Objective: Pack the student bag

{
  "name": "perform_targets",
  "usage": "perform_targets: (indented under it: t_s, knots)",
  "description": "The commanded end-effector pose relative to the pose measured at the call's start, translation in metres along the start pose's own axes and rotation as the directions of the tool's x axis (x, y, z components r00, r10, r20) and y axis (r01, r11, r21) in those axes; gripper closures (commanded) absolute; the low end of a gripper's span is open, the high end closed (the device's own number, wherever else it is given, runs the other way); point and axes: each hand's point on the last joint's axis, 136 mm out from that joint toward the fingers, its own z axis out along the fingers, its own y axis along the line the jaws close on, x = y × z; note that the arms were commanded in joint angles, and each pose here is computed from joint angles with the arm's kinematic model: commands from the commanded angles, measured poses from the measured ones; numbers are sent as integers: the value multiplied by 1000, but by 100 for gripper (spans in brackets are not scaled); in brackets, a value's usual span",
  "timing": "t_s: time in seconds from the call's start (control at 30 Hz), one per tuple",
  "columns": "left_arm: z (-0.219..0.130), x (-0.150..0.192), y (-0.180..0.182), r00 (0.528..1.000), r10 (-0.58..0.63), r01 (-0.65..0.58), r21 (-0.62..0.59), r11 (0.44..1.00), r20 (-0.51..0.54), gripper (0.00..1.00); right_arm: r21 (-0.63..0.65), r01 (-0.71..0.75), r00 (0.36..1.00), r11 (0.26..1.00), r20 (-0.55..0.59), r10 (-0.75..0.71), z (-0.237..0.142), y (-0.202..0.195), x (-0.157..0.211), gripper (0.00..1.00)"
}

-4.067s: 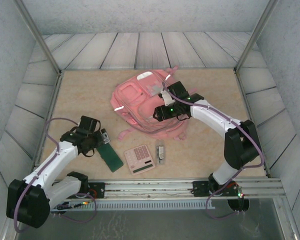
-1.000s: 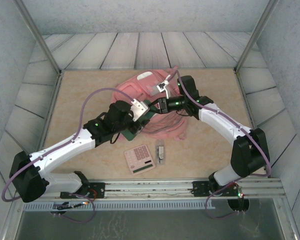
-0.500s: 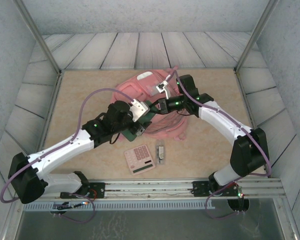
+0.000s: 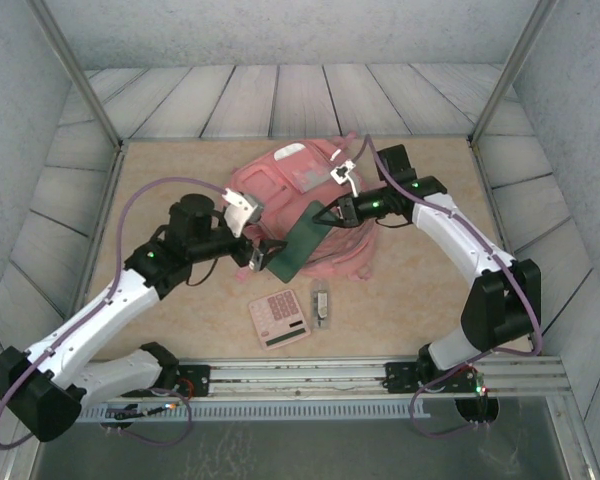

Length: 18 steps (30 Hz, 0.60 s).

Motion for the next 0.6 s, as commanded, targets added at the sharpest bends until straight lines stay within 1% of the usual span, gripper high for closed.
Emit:
perform_targets:
  t_s: [0.0,0.1,0.2,0.27,0.33,0.43,0.5,0.57]
  knots:
    - [-13,10,-35,998,-50,57,229,972,-37,0,-147,148,989,978,30,-145,-18,48,-4,75]
    - [-18,10,-32,998,-55,61,249,966,-32,3,-150,189,982,970,39,-185,-25,56,-5,75]
    - [-22,7,-34,998,-64,68,318,946,-23,5,-172,204,979,964,64,-195,-34,64,-11,75]
    - [-22,9,-36,997,-66,74,367,927,-36,5,-200,228,973,953,80,-216,-39,72,-13,75]
    - [-21,11,-36,996,-74,91,388,917,-58,6,-226,253,967,941,99,-236,-43,82,-16,75]
    - [-20,16,-43,992,-83,119,456,882,-97,14,-261,291,955,920,131,-265,-51,96,-21,75]
    - [-26,16,-56,993,-63,106,548,830,-96,15,-268,315,947,910,144,-286,-55,103,-25,74]
    - [-32,14,-65,994,-56,99,596,797,-90,16,-265,334,941,905,156,-301,-59,107,-29,73]
